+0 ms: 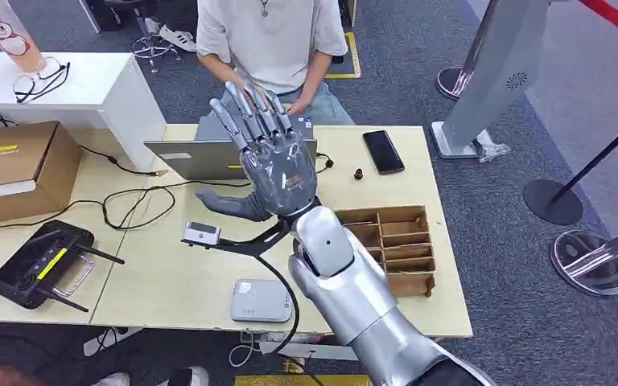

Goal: Pass the card to the sensor for recognition and then transmit it.

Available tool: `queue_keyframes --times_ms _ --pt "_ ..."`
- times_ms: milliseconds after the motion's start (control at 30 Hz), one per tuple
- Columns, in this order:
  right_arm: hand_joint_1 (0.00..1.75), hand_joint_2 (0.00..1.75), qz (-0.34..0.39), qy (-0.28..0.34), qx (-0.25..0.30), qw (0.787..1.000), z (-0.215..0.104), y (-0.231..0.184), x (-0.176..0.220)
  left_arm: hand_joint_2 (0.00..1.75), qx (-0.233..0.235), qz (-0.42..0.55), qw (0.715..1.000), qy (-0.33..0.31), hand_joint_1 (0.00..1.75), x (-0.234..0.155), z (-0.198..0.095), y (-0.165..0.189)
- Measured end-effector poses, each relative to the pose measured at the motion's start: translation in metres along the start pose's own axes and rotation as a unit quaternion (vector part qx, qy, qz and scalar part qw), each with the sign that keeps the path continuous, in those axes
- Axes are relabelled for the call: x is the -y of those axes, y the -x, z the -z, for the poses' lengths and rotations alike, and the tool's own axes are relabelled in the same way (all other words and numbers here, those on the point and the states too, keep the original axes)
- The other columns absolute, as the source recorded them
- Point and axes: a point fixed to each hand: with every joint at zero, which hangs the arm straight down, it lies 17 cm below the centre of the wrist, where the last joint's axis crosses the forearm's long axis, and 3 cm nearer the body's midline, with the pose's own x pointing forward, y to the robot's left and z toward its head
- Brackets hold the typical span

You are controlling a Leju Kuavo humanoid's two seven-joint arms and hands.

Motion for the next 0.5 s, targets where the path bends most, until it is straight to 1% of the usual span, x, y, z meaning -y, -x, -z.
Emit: queue_keyframes --times_ms 267,400,500 --pt "0.00 0.00 0.006 0.012 0.006 1.000 -0.002 -0.010 0.008 0.00 0.005 -0.002 1.000 -0.004 0.00 -0.001 0.000 0.000" --pt "0.00 0.00 0.010 0.020 -0.001 1.000 -0.005 -0.015 0.014 0.00 0.005 -0.002 1.000 -0.004 0.00 -0.001 0.000 0.004" --pt "0.00 0.00 0.013 0.012 -0.008 1.000 -0.008 -0.017 0.010 0.00 0.005 -0.003 1.000 -0.003 0.00 0.000 0.000 0.004"
